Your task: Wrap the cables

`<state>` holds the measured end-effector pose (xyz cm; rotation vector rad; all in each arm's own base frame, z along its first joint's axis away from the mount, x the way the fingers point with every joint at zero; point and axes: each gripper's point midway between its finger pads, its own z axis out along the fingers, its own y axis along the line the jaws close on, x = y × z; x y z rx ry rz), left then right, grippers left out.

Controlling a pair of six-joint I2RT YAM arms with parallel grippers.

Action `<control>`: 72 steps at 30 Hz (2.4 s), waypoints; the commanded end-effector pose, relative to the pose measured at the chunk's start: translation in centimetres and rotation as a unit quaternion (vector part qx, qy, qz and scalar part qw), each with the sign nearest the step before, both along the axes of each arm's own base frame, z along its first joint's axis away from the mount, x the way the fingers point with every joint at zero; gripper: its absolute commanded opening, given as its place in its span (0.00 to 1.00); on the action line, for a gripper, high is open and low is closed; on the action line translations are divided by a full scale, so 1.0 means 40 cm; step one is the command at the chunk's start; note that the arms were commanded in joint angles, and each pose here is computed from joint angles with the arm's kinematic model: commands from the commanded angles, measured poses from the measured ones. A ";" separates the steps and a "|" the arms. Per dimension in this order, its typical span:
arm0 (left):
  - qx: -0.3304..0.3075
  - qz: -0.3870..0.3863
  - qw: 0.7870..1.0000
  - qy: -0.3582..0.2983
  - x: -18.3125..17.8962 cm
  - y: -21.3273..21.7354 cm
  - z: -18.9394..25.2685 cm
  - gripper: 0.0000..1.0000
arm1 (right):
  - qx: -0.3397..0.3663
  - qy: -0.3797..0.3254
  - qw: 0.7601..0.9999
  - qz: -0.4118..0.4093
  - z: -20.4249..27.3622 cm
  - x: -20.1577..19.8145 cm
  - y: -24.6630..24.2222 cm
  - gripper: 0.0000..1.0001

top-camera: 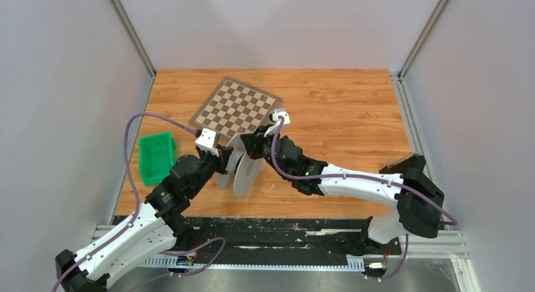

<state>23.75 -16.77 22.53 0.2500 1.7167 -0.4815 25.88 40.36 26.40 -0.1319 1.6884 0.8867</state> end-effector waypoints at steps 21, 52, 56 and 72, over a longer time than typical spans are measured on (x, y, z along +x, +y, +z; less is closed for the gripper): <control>0.105 -0.083 0.970 -0.203 0.037 -0.068 0.179 0.00 | 0.060 0.209 0.976 0.011 -0.223 -0.007 -0.108 0.00; 0.033 -0.077 0.993 -0.081 0.025 -0.082 0.191 0.00 | -0.132 -0.023 0.970 0.205 -0.243 -0.069 -0.087 0.00; 0.014 -0.082 0.992 -0.090 0.015 -0.084 0.209 0.00 | -0.142 -0.082 0.961 0.222 -0.238 -0.077 -0.090 0.00; -0.024 -0.076 0.986 -0.144 0.003 -0.066 0.264 0.00 | -0.107 -0.208 0.934 0.271 -0.185 -0.142 -0.099 0.00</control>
